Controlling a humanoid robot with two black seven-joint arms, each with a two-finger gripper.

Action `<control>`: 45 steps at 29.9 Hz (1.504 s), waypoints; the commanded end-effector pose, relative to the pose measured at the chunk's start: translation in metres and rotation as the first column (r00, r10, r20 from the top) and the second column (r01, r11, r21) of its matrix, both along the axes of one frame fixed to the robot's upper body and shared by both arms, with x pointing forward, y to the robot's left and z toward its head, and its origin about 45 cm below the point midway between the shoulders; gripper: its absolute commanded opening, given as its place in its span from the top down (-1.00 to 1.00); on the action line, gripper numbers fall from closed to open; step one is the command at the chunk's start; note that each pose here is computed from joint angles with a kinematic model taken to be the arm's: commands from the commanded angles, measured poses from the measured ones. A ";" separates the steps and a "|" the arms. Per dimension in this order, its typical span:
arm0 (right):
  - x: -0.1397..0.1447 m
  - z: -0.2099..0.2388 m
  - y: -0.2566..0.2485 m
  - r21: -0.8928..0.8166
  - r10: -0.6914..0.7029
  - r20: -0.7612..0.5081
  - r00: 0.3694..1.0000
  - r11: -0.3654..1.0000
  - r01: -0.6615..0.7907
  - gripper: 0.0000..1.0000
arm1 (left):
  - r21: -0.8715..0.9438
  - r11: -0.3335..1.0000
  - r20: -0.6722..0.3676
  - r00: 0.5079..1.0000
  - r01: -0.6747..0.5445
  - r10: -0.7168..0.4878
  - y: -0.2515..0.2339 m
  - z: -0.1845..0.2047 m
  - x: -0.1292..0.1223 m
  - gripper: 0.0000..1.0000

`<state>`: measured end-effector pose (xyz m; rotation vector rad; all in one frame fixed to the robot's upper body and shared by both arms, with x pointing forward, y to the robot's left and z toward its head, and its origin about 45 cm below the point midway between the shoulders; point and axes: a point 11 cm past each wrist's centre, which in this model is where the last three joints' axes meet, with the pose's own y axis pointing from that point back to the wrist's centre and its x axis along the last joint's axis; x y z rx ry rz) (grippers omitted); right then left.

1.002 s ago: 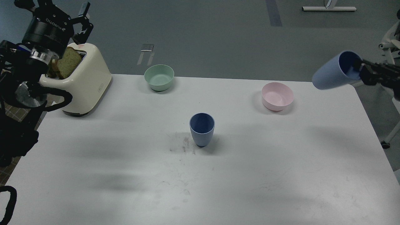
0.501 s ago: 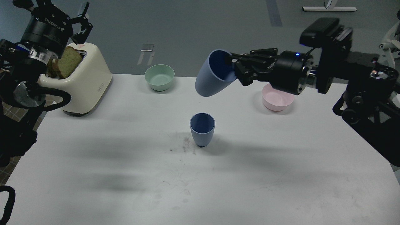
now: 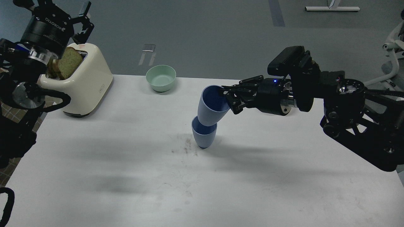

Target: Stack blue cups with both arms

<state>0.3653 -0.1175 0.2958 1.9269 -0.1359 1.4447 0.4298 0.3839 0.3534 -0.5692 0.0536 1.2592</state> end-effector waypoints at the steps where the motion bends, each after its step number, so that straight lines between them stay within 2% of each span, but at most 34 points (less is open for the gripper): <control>1: 0.004 -0.003 0.001 -0.005 -0.017 0.000 1.000 1.000 0.017 1.00 | 0.000 1.000 0.001 1.000 0.001 -0.001 0.000 0.001 0.000 -0.95; 33: 0.006 -0.035 0.014 -0.052 -0.030 -0.050 0.998 0.998 0.028 0.99 | -0.014 1.000 0.000 1.000 0.009 -0.009 -0.006 -0.002 0.001 -0.95; 39: 0.005 -0.036 0.014 -0.055 -0.031 -0.052 0.998 0.998 0.028 0.80 | -0.013 1.000 0.001 1.000 0.010 -0.010 -0.005 -0.002 0.001 -0.95; 42: 0.004 -0.038 0.016 -0.050 -0.027 -0.057 0.998 0.998 0.025 0.60 | -0.012 1.000 0.001 1.000 0.009 -0.009 -0.005 -0.001 0.001 -0.95; 44: 0.002 -0.039 0.021 -0.044 -0.019 -0.061 0.998 0.999 0.017 0.13 | -0.012 1.000 0.001 1.000 0.009 -0.009 -0.005 -0.001 0.001 -0.95; 45: 0.002 -0.038 0.021 -0.041 -0.019 -0.062 0.998 0.999 0.016 0.05 | -0.012 1.000 0.001 1.000 0.009 -0.009 -0.005 -0.001 0.001 -0.95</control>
